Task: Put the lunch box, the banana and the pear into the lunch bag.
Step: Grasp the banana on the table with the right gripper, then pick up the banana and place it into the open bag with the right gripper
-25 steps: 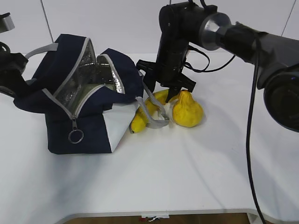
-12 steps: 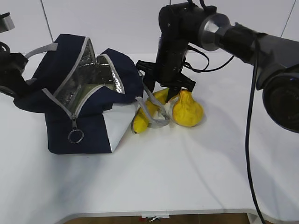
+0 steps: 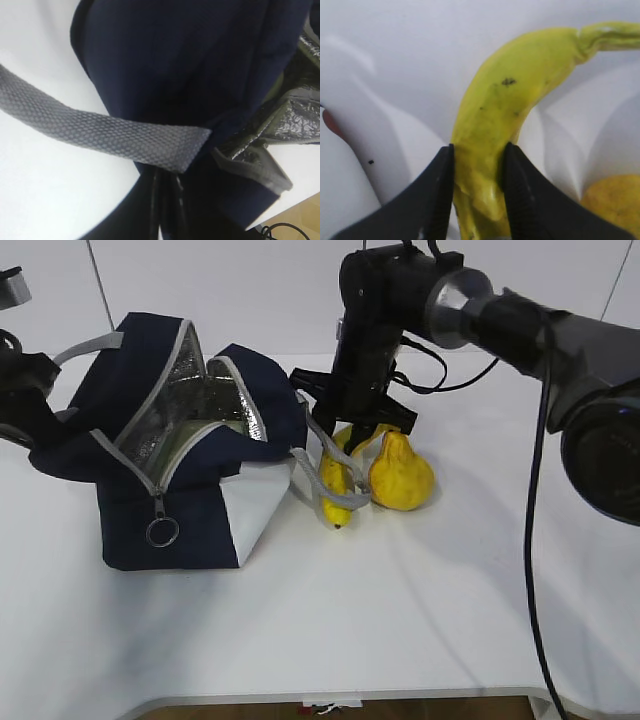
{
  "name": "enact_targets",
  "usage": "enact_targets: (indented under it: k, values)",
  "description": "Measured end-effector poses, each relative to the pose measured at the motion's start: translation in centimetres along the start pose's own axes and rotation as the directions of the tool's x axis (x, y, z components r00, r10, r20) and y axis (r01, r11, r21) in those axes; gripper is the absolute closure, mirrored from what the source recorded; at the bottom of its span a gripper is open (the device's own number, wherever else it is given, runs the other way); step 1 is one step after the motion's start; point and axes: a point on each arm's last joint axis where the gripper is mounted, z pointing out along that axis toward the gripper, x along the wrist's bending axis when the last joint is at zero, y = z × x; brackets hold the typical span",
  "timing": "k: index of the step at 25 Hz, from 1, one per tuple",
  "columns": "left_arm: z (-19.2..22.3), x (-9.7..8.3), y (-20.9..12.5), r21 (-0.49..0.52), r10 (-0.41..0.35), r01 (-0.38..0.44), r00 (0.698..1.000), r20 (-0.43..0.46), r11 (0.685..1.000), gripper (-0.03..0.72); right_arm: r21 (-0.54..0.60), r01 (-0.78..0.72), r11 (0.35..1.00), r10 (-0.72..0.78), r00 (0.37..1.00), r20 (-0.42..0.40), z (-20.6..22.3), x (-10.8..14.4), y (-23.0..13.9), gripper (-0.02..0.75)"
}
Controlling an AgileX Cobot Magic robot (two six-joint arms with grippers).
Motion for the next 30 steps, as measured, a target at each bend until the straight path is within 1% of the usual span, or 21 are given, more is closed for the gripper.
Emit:
enact_targets:
  k: [4, 10, 12, 19, 22, 24, 25, 29, 30]
  values:
    - [0.0, 0.0, 0.0, 0.0, 0.0, 0.0, 1.0, 0.0, 1.0, 0.695, -0.028, 0.053, 0.998, -0.053, 0.999, 0.008, -0.1, 0.1, 0.4, 0.478]
    - [0.0, 0.0, 0.0, 0.0, 0.0, 0.0, 1.0, 0.0, 1.0, 0.695, -0.082, 0.096, 0.992, -0.094, 0.995, 0.032, -0.3, 0.1, 1.1, 0.479]
    - [0.0, 0.0, 0.0, 0.0, 0.0, 0.0, 1.0, 0.0, 1.0, 0.695, -0.097, 0.112, 0.989, -0.109, 0.993, 0.034, -0.6, 0.2, 1.3, 0.495]
    - [0.0, 0.0, 0.0, 0.0, 0.0, 0.0, 1.0, 0.0, 1.0, 0.695, -0.188, 0.141, 0.972, -0.149, 0.988, -0.03, -3.6, 1.3, 2.3, 0.51]
    - [0.0, 0.0, 0.0, 0.0, 0.0, 0.0, 1.0, 0.0, 1.0, 0.695, -0.194, 0.152, 0.969, -0.161, 0.987, -0.03, -3.8, 1.4, 2.3, 0.51]
    - [0.0, 0.0, 0.0, 0.0, 0.0, 0.0, 1.0, 0.0, 1.0, 0.695, -0.191, 0.156, 0.969, -0.164, 0.986, -0.026, -3.7, 1.3, 2.3, 0.491]
    - [0.0, 0.0, 0.0, 0.0, 0.0, 0.0, 1.0, 0.0, 1.0, 0.695, -0.188, 0.158, 0.969, -0.166, 0.986, -0.024, -3.6, 1.3, 2.3, 0.468]
    - [0.0, 0.0, 0.0, 0.0, 0.0, 0.0, 1.0, 0.0, 1.0, 0.695, -0.188, 0.159, 0.969, -0.166, 0.986, -0.023, -3.6, 1.3, 2.3, 0.332]
    - [0.0, 0.0, 0.0, 0.0, 0.0, 0.0, 1.0, 0.0, 1.0, 0.695, -0.186, 0.16, 0.97, -0.167, 0.986, -0.026, -3.6, 1.3, 2.3, 0.311]
